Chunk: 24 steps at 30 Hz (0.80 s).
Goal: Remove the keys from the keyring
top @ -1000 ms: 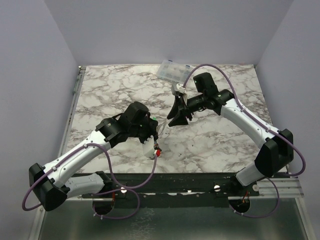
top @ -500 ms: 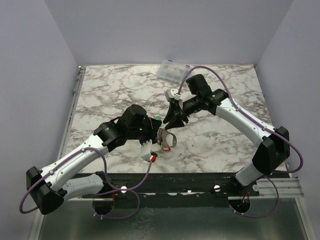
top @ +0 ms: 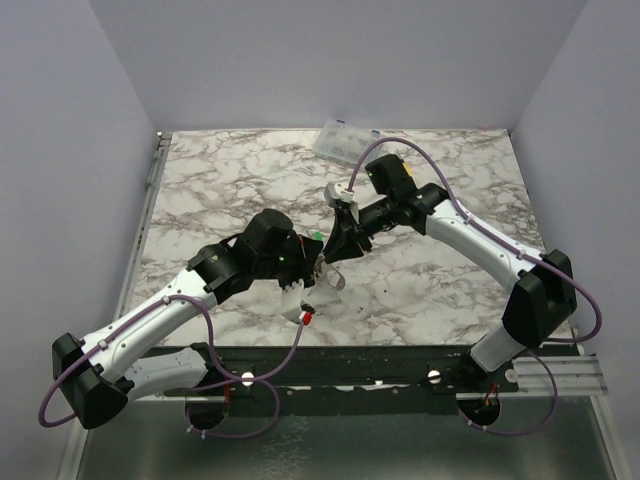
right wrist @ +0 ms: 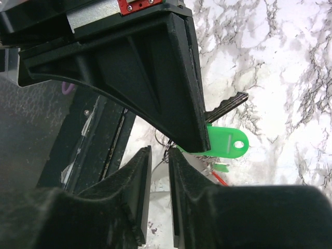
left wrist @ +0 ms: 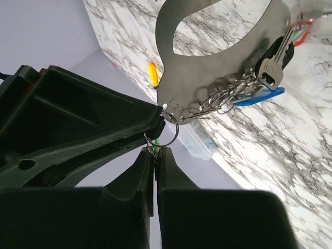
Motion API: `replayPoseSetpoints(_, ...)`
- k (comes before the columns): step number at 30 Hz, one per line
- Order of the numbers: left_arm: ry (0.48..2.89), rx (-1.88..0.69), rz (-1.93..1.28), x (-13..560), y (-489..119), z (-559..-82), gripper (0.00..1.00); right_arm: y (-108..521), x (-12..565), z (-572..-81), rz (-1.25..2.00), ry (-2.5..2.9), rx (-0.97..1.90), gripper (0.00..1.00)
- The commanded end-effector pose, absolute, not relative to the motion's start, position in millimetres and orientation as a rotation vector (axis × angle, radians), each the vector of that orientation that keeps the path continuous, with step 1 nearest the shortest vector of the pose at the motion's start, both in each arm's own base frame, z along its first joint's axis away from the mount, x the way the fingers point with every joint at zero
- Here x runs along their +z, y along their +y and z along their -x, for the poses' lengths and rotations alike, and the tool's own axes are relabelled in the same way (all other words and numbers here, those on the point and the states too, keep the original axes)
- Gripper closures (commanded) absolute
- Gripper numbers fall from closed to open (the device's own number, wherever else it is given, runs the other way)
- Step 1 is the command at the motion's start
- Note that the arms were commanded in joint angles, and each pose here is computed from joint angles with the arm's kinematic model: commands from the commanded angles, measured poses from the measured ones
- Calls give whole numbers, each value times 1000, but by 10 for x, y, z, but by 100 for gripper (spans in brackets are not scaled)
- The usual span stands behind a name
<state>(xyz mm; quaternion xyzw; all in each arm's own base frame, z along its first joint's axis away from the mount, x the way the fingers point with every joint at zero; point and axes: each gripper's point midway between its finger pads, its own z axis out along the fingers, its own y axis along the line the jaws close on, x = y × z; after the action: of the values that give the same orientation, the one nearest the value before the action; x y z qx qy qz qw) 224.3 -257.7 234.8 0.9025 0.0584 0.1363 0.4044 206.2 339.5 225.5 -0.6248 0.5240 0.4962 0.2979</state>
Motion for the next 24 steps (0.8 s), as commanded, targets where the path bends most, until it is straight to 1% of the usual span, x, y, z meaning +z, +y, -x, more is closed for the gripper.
replayPoseSetpoints(1, 81, 367, -2234, 2486, -2630, -2199, 100, 3474, 2182, -2085, 1652, 1416, 1317, 80)
replayPoseSetpoints(2, 88, 367, -2233, 2488, -2625, -2202, 100, 3478, 2172, -2093, 1649, 1425, 1309, 81)
replayPoseSetpoints(3, 95, 365, -2232, 2487, -2623, -2201, 100, 3483, 2162, -2100, 1648, 1431, 1304, 85)
replayPoseSetpoints(5, 111, 362, -2231, 2481, -2607, -2200, 100, 3482, 2160, -2105, 1641, 1440, 1302, 97)
replayPoseSetpoints(6, 120, 363, -2230, 2480, -2595, -2201, 100, 3483, 2158, -2111, 1637, 1445, 1299, 99)
replayPoseSetpoints(9, 173, 361, -2231, 2442, -2537, -2205, 100, 3478, 2178, -2127, 1624, 1463, 1285, 99)
replayPoseSetpoints(14, 355, 310, -2212, 2339, -2424, -2206, 100, 3486, 2348, -2141, 1576, 1457, 1308, 99)
replayPoseSetpoints(19, 505, 240, -2180, 2162, -2349, -2163, 100, 3519, 2545, -2303, 1458, 1468, 1339, 99)
replayPoseSetpoints(24, 671, 170, -2074, 2155, -2359, -2190, 100, 3555, 2631, -2409, 1332, 1502, 1388, 100)
